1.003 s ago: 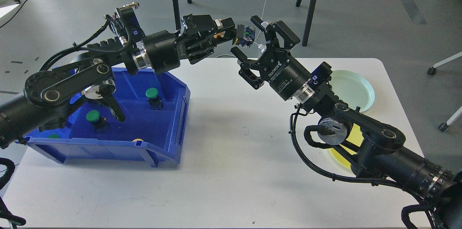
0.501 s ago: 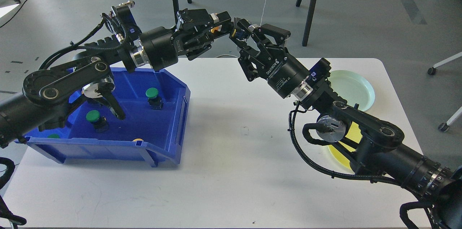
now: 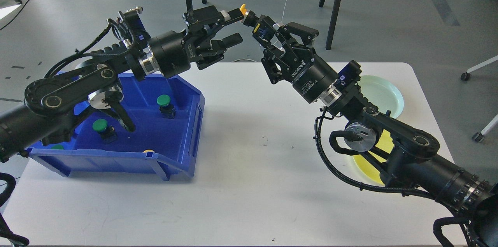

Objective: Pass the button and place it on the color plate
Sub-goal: 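Carry the yellow button with the right gripper onto the yellow plate, then release the button and raise the right gripper away from the plate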

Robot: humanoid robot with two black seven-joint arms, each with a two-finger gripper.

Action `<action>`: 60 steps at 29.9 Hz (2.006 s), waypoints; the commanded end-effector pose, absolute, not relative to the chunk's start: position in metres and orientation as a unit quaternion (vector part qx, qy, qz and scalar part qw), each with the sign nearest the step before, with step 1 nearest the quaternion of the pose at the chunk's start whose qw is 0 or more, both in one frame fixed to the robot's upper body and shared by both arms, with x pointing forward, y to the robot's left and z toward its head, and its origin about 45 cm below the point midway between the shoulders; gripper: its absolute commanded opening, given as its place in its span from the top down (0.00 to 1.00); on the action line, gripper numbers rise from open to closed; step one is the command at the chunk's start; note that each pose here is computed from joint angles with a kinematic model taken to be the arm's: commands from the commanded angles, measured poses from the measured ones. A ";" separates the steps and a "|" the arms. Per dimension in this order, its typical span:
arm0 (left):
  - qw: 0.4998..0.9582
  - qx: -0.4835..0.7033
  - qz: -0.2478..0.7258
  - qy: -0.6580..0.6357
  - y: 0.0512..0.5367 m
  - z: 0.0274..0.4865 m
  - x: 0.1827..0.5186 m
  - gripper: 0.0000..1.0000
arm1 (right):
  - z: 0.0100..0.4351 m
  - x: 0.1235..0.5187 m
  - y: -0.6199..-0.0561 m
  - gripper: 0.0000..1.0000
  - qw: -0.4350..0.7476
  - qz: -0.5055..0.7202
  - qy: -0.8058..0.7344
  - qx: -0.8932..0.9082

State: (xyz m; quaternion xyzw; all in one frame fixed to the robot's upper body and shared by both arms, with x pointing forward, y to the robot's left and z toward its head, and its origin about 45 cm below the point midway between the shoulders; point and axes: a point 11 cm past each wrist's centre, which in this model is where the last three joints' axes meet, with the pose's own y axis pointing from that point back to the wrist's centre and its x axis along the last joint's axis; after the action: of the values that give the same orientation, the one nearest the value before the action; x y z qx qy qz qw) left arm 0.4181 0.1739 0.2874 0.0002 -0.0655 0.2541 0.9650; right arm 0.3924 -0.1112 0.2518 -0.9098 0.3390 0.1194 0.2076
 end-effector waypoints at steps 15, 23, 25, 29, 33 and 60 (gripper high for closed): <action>0.962 -0.007 0.268 -0.052 0.179 0.285 0.421 0.16 | 0.170 0.320 -0.376 0.99 -0.032 0.070 0.594 -0.800; 0.961 -0.007 0.270 -0.052 0.180 0.284 0.422 0.16 | 0.108 0.250 -0.427 0.99 -0.193 0.059 0.653 -0.730; 0.961 -0.007 0.270 -0.052 0.180 0.284 0.422 0.16 | 0.099 0.242 -0.426 0.99 -0.219 0.051 0.651 -0.725; 0.961 -0.007 0.270 -0.052 0.180 0.284 0.422 0.16 | 0.085 0.228 -0.417 0.99 -0.242 0.062 0.636 -0.730; 0.961 -0.010 0.273 -0.047 0.182 0.284 0.422 0.16 | 0.076 0.225 -0.406 0.89 -0.239 0.073 0.630 -0.735; 0.947 -0.037 0.318 -0.015 0.204 0.287 0.433 0.13 | 0.169 0.294 -0.359 0.32 -0.041 0.035 0.653 -0.755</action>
State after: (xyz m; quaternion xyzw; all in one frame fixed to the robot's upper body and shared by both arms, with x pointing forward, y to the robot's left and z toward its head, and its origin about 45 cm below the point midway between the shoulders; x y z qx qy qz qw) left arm 0.4295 0.1925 0.2845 -0.0335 -0.0191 0.3028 0.9523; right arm 0.2682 -0.3598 0.1301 -0.7600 0.6384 0.0615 -0.1052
